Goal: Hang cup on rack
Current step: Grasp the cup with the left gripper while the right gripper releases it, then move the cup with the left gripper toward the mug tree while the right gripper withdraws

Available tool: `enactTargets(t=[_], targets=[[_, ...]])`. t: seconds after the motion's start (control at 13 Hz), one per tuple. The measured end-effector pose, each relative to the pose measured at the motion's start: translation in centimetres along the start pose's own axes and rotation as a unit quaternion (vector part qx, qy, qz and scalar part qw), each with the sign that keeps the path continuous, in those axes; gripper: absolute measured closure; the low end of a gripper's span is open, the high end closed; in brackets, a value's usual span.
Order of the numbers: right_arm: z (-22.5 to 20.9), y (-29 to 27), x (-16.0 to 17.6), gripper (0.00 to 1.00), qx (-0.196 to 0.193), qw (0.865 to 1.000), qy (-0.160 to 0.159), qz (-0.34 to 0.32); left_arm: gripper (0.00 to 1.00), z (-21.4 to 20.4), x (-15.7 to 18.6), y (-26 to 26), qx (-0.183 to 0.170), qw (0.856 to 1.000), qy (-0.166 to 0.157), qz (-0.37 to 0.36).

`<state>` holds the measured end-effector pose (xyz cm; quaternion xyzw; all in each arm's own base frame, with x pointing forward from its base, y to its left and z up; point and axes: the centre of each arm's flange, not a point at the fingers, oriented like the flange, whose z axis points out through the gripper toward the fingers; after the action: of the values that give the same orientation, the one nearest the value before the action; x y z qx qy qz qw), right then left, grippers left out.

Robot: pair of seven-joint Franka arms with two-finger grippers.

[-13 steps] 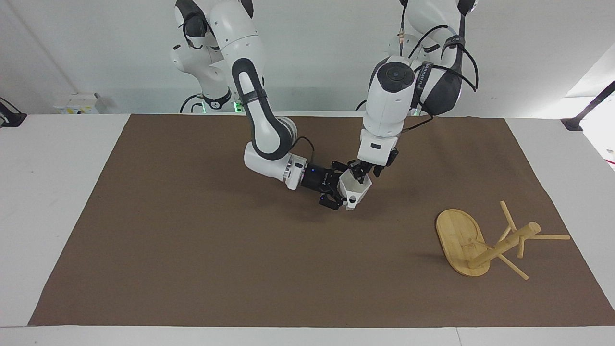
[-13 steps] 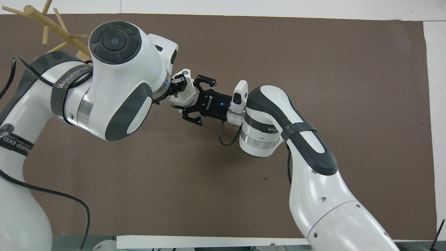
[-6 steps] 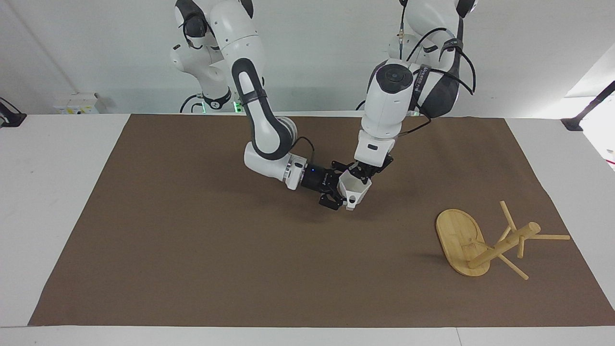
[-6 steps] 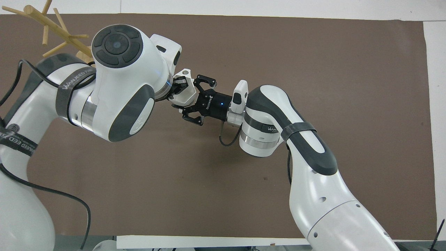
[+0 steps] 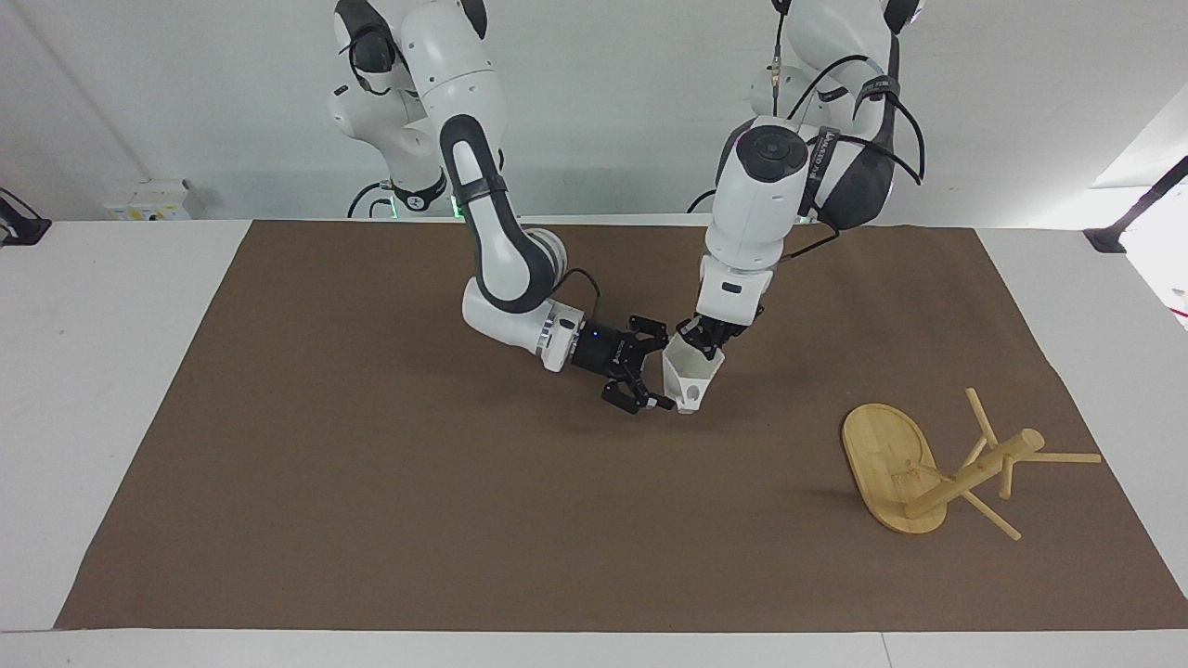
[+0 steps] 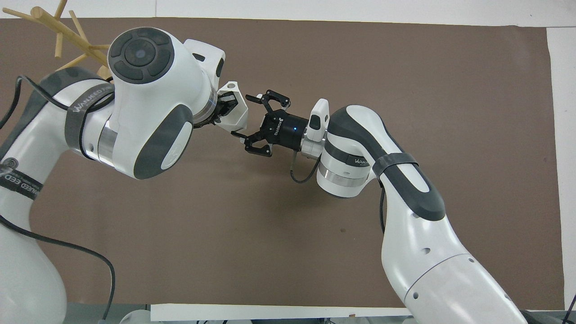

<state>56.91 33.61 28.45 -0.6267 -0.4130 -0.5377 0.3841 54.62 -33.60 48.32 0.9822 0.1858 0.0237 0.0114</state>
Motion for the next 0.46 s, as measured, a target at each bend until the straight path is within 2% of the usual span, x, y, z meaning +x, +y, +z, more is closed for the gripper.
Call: enactTargets(t=[0.08, 0.23, 0.38, 0.46], targets=[[-1.6, 1.6, -0.3, 0.00, 0.001, 1.000, 0.012, -0.004, 0.96, -0.4, 0.9, -0.7, -0.005, 1.000, 0.005, -0.013], [-6.0, 5.2, -1.1, 0.00, 0.027, 0.999, 0.017, -0.028, 0.96, -2.0, 3.5, -3.0, -0.030, 0.998, 0.025, -0.041], [-13.2, 9.8, -1.7, 0.00, 0.062, 0.996, -0.001, -0.063, 0.96, -3.4, 5.3, -7.1, -0.083, 0.992, 0.070, -0.070], [-17.5, 12.0, -2.1, 0.00, 0.079, 0.994, -0.017, -0.075, 0.96, -3.0, 4.9, -9.3, -0.114, 0.986, 0.097, -0.078]])
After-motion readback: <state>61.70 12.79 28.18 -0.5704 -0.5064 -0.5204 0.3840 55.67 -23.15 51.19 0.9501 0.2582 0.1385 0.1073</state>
